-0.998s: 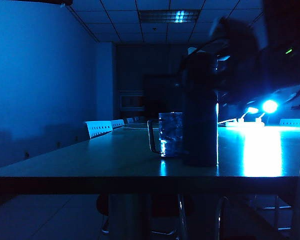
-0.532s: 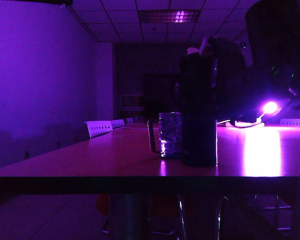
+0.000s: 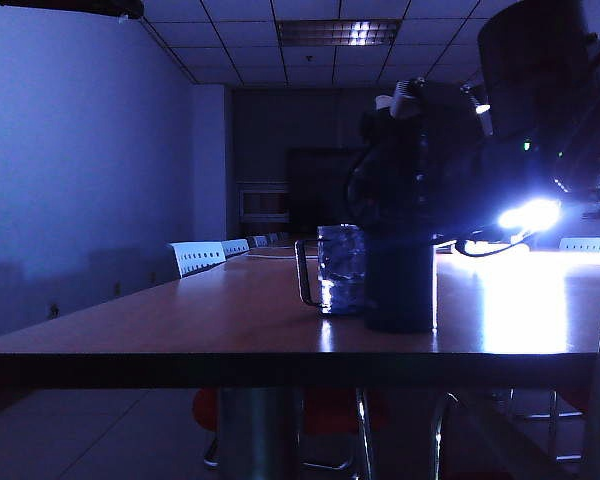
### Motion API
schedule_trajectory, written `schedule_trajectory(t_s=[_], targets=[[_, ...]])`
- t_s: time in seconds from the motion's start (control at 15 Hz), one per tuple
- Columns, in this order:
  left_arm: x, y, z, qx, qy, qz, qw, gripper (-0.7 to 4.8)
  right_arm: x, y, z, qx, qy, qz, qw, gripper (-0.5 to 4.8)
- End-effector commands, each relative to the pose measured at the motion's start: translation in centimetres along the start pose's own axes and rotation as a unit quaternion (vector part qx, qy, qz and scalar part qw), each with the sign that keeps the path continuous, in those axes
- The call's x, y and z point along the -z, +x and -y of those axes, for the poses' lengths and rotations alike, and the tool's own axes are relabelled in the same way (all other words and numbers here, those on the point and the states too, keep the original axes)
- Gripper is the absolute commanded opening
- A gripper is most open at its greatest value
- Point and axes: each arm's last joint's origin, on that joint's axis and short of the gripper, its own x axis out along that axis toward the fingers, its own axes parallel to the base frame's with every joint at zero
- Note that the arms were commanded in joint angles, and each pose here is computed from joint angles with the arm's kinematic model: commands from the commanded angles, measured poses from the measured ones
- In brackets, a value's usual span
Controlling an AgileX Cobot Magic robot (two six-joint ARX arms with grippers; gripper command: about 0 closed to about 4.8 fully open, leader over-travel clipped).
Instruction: Pick up the black thermos cup, pour some water from it into the cup, and then put the thermos cup back on the table.
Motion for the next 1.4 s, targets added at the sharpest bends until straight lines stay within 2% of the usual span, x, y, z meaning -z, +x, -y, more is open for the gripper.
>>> schedule_trajectory(t_s=[0.07,0.2,0.33,0.47,0.6,0.73,0.86,1.26,1.4], targets=[[-0.3,-0.1,0.1,0.013,0.004,0.008,1.000,-0.06,-1.3,-0.4,0.2,0.016,-0.045,0.019,0.999,1.03],[-0.5,0.0,0.1,0.013,0.004,0.010,1.000,-0.06,-2.1,-0.7,0.6,0.031,-0.074,0.021,0.997,1.03],[-1.2,0.0,0.2,0.012,0.006,0.016,1.000,-0.06,-2.8,-1.0,2.1,0.063,-0.075,0.017,0.995,1.03],[-1.9,0.1,0.2,0.012,0.017,0.018,1.000,-0.06,-3.6,-0.8,3.3,0.083,-0.112,0.019,0.990,1.03],[-2.2,0.2,0.2,0.011,0.017,0.013,1.000,-0.06,-4.8,0.2,3.8,0.087,-0.140,-0.004,0.986,1.03],[-2.5,0.6,0.1,0.011,0.037,-0.011,0.999,-0.06,-6.7,1.6,3.7,0.088,-0.205,-0.009,0.975,1.03],[-3.0,1.0,0.1,0.010,0.036,-0.022,0.999,-0.06,-7.7,3.1,3.6,0.087,-0.233,-0.016,0.969,1.03],[-3.7,0.8,0.2,0.010,0.036,-0.024,0.999,-0.06,-7.2,5.3,4.3,0.091,-0.329,-0.049,0.939,1.03],[-3.5,0.8,0.1,0.006,0.041,-0.035,0.999,-0.06,-7.1,5.3,4.7,0.097,-0.376,-0.062,0.919,1.03]])
